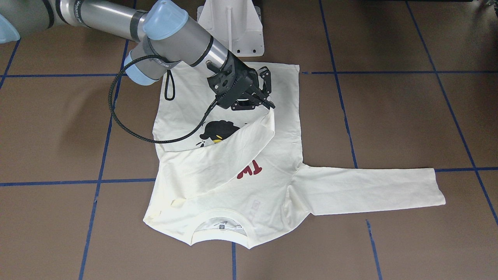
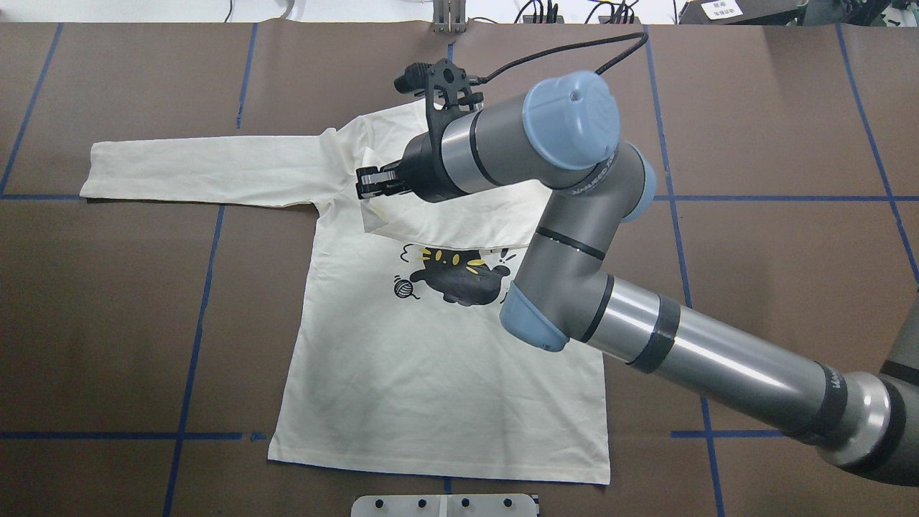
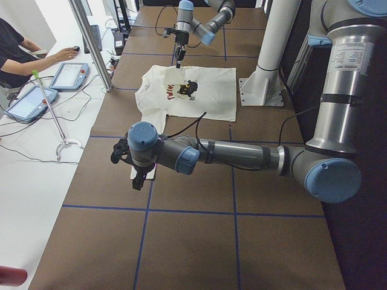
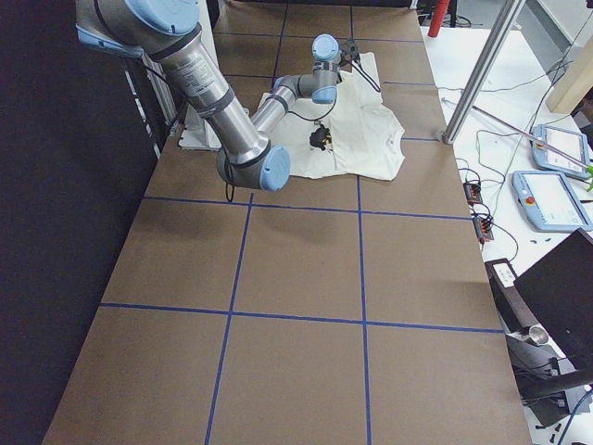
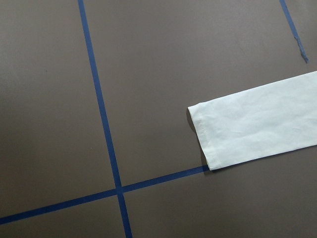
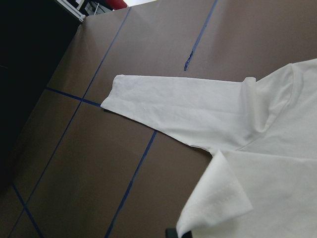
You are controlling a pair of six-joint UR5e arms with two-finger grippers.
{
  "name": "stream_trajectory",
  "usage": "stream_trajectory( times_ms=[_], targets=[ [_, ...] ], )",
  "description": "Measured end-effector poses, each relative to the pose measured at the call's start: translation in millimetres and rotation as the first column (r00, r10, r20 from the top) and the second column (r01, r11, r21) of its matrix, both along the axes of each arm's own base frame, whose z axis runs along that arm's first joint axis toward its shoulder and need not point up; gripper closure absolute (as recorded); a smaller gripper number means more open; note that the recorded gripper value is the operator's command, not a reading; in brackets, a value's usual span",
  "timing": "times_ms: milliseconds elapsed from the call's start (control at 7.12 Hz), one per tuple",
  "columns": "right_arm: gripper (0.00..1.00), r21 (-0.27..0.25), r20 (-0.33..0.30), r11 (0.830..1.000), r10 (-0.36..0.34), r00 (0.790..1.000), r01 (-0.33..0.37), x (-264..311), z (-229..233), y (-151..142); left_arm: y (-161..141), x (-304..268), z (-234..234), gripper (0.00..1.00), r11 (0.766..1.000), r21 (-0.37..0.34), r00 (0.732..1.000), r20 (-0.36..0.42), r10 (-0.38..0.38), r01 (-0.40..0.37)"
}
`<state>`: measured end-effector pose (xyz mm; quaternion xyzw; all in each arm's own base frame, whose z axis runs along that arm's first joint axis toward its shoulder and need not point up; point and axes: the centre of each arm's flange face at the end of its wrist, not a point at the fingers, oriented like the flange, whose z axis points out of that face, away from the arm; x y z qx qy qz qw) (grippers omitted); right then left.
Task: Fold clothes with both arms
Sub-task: 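Carry the sleeve across the shirt front toward the left gripper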
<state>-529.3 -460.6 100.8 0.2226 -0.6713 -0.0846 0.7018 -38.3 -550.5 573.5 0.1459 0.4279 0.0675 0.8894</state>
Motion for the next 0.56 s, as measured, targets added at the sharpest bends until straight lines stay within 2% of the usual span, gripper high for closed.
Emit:
stream_trajectory(
  times_ms=[281,561],
  targets=[
    [1.00,-0.008,-0.012,1.000,0.010,1.000,-0.010,-20,11,9,0,0,0,0.00,1.000,-0.001,1.000,0.000,0.000,0.000],
    [1.00,-0.003,-0.002,1.000,-0.015,1.000,0.015,-33,6,27,0,0,0,0.00,1.000,0.000,1.000,0.001,-0.001,0.001]
  ],
)
